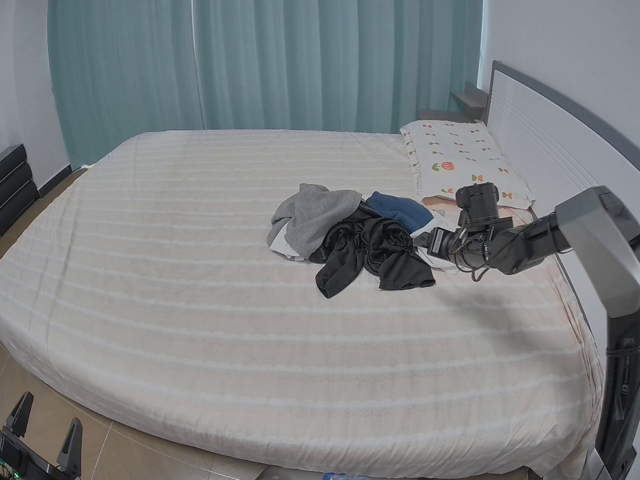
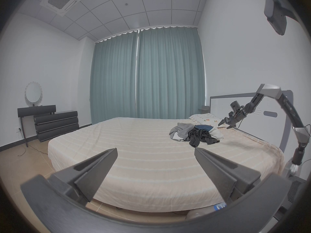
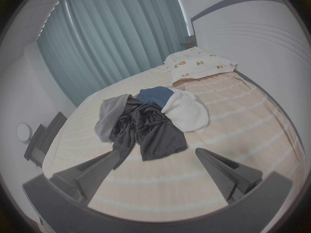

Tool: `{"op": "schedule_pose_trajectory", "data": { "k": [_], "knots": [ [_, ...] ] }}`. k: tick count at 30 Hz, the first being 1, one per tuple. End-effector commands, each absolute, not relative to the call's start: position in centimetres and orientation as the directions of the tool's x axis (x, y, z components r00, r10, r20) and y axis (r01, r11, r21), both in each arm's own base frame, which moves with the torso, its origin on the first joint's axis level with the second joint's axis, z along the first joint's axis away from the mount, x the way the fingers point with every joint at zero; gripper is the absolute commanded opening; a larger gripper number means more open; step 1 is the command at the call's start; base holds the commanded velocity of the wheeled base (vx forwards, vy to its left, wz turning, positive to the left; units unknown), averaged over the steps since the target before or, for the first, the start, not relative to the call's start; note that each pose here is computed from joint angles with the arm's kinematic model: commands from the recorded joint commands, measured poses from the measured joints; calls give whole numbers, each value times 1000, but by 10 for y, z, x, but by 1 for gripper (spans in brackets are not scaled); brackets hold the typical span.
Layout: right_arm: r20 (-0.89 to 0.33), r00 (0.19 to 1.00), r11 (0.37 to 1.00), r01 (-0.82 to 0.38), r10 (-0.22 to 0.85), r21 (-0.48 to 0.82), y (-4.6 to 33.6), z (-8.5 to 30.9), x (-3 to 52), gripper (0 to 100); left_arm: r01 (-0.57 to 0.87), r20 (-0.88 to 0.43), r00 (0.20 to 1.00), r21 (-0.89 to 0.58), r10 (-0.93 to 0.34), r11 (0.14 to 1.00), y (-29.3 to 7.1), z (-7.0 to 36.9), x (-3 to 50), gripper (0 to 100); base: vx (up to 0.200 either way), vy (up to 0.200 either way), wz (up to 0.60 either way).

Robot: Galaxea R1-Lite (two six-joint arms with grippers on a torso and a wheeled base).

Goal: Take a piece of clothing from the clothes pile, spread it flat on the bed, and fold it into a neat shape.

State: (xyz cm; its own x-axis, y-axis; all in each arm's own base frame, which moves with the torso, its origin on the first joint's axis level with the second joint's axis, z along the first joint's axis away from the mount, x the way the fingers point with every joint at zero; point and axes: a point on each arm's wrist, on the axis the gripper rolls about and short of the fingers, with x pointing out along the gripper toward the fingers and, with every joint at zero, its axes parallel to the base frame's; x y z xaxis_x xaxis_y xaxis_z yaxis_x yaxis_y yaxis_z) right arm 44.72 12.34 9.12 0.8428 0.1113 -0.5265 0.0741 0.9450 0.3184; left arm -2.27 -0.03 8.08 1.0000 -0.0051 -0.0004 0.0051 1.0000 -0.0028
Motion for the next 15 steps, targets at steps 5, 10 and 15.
{"op": "schedule_pose_trajectory", "data": {
  "k": [5,10,15],
  "knots": [
    [-611,788,891,325,-71,317,140,-50,519,100,5,-5,1000,-3,-5,1000,0,76,-22,100,0,0,0],
    [-622,780,877,345,-70,334,143,-61,517,100,5,-5,1000,-3,-5,1000,0,76,-22,100,0,0,0],
    [-612,788,872,343,-64,350,140,-62,519,100,5,-5,1000,-3,-5,1000,0,76,-22,100,0,0,0]
  ]
}}
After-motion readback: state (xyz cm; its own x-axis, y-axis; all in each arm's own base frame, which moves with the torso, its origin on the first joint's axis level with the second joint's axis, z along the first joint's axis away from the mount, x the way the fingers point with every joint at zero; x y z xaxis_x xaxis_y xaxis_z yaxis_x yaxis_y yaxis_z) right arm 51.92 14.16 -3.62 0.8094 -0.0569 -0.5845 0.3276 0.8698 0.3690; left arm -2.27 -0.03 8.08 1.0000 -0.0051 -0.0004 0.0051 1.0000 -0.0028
